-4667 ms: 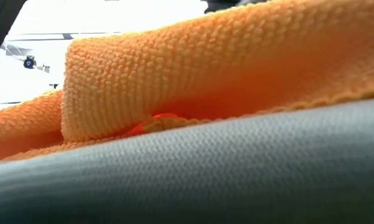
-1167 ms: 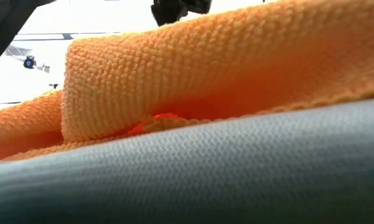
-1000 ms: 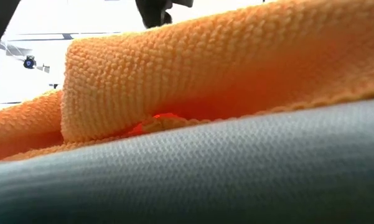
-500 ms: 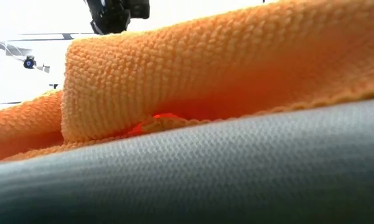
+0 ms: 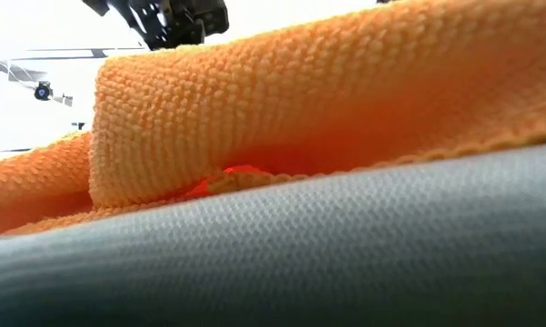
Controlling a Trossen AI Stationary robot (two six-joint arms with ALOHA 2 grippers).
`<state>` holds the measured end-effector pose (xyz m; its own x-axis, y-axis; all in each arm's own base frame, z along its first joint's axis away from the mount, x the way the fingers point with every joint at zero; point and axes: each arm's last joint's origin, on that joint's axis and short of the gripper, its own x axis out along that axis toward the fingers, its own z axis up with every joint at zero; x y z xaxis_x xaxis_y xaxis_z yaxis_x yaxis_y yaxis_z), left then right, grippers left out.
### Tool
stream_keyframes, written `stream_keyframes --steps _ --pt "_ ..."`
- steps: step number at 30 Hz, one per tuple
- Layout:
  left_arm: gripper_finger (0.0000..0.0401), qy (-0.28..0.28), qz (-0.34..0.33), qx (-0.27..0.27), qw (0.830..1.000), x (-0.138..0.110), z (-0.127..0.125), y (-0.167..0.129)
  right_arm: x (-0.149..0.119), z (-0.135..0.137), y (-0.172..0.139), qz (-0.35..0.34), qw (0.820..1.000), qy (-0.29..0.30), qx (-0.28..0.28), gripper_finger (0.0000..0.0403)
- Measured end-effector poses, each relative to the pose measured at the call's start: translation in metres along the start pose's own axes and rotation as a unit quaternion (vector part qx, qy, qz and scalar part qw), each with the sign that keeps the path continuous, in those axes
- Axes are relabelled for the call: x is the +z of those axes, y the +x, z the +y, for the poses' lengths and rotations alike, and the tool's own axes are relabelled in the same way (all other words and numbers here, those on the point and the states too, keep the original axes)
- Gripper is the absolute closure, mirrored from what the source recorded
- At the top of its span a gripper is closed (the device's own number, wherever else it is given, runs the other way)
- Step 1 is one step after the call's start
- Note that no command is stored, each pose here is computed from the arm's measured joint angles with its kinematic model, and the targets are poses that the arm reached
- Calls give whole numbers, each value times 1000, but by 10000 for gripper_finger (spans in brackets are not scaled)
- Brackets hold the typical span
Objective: Sort microfiber towel by color & place in baskets
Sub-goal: Put the top orange microfiber cloth into the orange bin
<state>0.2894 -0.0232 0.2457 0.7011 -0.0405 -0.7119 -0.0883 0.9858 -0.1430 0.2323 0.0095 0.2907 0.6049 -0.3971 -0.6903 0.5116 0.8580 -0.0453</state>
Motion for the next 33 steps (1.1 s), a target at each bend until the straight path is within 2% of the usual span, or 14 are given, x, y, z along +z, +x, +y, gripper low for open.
stream_keyframes --steps 10,14,27,33 --pt "266 -2 68 13 998 -15 5 47 -4 8 17 28 999 -33 -12 284" --pt "266 -2 84 -14 996 -18 4 65 -4 9 19 31 999 -35 -13 284" --pt "266 42 69 -80 993 6 -2 82 -4 9 18 31 999 -39 -10 284" --pt "266 45 70 -85 993 13 0 89 -4 8 18 32 999 -40 -10 284"
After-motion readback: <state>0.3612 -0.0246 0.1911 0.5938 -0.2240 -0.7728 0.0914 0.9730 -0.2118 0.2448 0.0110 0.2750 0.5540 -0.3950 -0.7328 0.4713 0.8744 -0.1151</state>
